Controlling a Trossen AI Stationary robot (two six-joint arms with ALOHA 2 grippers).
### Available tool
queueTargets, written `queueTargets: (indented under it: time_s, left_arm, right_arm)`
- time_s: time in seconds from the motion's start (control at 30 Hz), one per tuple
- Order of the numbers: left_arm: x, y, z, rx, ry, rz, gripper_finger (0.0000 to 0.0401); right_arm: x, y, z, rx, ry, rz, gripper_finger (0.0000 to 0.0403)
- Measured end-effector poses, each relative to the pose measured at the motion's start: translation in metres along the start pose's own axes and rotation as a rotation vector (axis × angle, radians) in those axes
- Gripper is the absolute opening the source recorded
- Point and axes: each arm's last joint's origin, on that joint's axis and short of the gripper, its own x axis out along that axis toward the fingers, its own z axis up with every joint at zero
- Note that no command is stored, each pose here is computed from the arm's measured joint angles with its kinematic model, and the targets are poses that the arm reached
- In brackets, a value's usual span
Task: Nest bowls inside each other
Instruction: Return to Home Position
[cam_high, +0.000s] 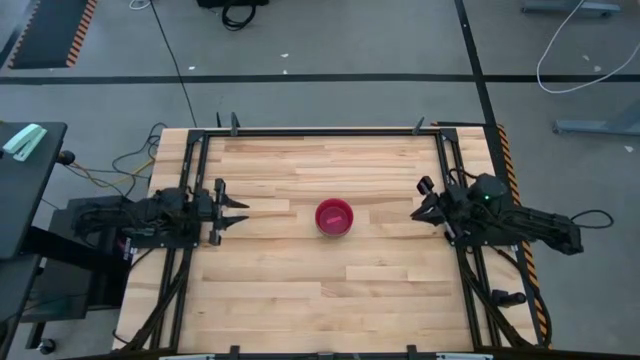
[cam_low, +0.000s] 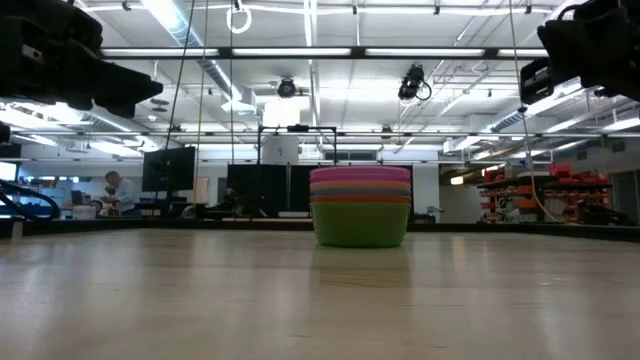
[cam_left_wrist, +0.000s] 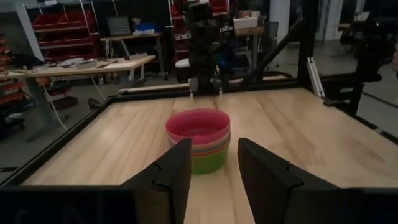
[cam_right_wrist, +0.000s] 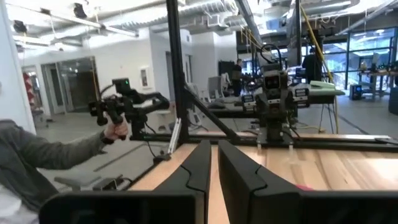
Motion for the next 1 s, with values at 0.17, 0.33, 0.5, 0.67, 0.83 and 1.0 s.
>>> queueTargets:
  time_s: [0.17, 0.33, 0.5, 0.67, 0.83, 1.0]
  left_arm:
    - [0.0, 0.0, -0.001, 0.014, 0.016, -0.001, 0.014]
    - [0.0, 0.0, -0.001, 0.04, 0.018, -0.001, 0.0148]
    - [0.0, 0.0, -0.002, 0.043, 0.025, 0.001, 0.015]
    - [0.0, 0.0, -0.002, 0.043, 0.028, 0.017, 0.0143]
    - [0.0, 0.001, -0.002, 0.045, 0.029, 0.019, 0.0138]
    - [0.0, 0.001, -0.002, 0.045, 0.03, 0.032, 0.0143]
  right_arm:
    - [0.0, -0.002, -0.006, -0.024, 0.048, -0.03, 0.0039]
    - [0.0, -0.005, -0.007, -0.041, 0.053, -0.133, 0.0039]
    - [-0.001, -0.007, -0.007, -0.061, 0.046, -0.223, 0.0039]
    - [-0.002, -0.011, -0.007, -0.052, 0.031, -0.36, 0.0039]
    - [-0.004, -0.015, -0.009, -0.048, 0.043, -0.481, 0.0039]
    - [-0.005, -0.017, -0.012, -0.038, 0.073, -0.575, 0.0039]
